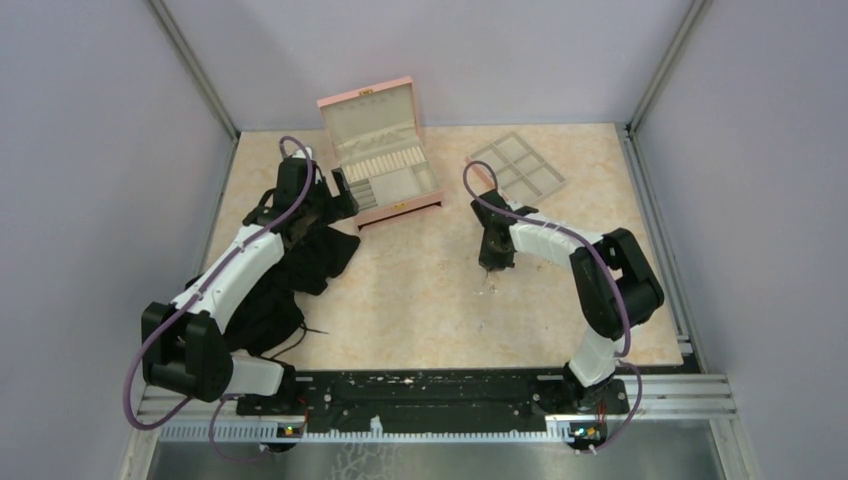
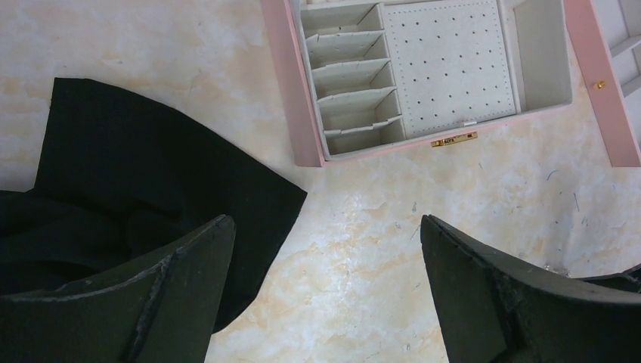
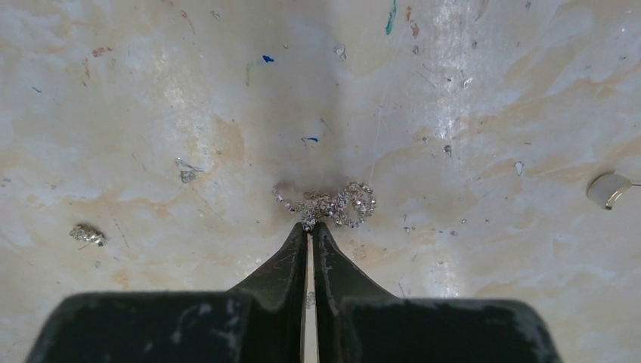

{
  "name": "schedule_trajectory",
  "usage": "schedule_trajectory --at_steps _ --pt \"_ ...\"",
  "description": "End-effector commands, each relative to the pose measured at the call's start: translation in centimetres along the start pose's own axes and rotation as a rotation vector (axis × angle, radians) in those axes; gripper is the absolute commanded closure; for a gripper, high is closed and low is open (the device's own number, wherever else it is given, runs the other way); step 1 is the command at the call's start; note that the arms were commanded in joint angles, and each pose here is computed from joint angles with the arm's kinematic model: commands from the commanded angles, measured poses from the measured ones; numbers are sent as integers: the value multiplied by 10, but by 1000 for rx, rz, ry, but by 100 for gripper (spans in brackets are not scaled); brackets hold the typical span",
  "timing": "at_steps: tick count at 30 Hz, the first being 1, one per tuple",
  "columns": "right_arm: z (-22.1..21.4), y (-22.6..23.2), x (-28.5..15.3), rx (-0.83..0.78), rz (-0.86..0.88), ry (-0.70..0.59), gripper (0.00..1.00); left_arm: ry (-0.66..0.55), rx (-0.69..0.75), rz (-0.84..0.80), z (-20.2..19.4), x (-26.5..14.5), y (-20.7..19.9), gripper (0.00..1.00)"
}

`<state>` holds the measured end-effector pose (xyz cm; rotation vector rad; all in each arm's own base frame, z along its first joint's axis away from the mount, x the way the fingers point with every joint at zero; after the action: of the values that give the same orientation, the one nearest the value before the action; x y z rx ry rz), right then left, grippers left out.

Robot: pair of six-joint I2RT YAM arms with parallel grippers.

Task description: Organize the mixed jewelry

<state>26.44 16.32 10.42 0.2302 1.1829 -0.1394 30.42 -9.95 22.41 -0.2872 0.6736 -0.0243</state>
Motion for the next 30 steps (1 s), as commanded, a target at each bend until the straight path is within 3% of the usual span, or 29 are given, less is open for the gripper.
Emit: schedule_trajectory --at_steps 1,18,23,30 --pt "22 16 -20 -12 47 -73 100 -10 -8 7 1 -4 2 1" --pt "115 80 -143 -110 386 -313 100 11 -86 0 2 0 9 1" --pt "146 106 -161 -96 463 -395 100 28 -145 28 -5 0 20 1" --pt "178 134 -157 -69 478 -460 100 145 -319 -2 -43 6 24 1"
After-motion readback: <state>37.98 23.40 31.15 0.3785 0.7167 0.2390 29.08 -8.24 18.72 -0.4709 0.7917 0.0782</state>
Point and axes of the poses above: each gripper's point midway between its finger pads, its own x axis out along the fingers, its own y axis along the line the jaws close on, z = x × y, the point moved 9 cm from there along -x, back along the fingers, and after that the axes turned 3 degrees about x, right-handed, at the moved point
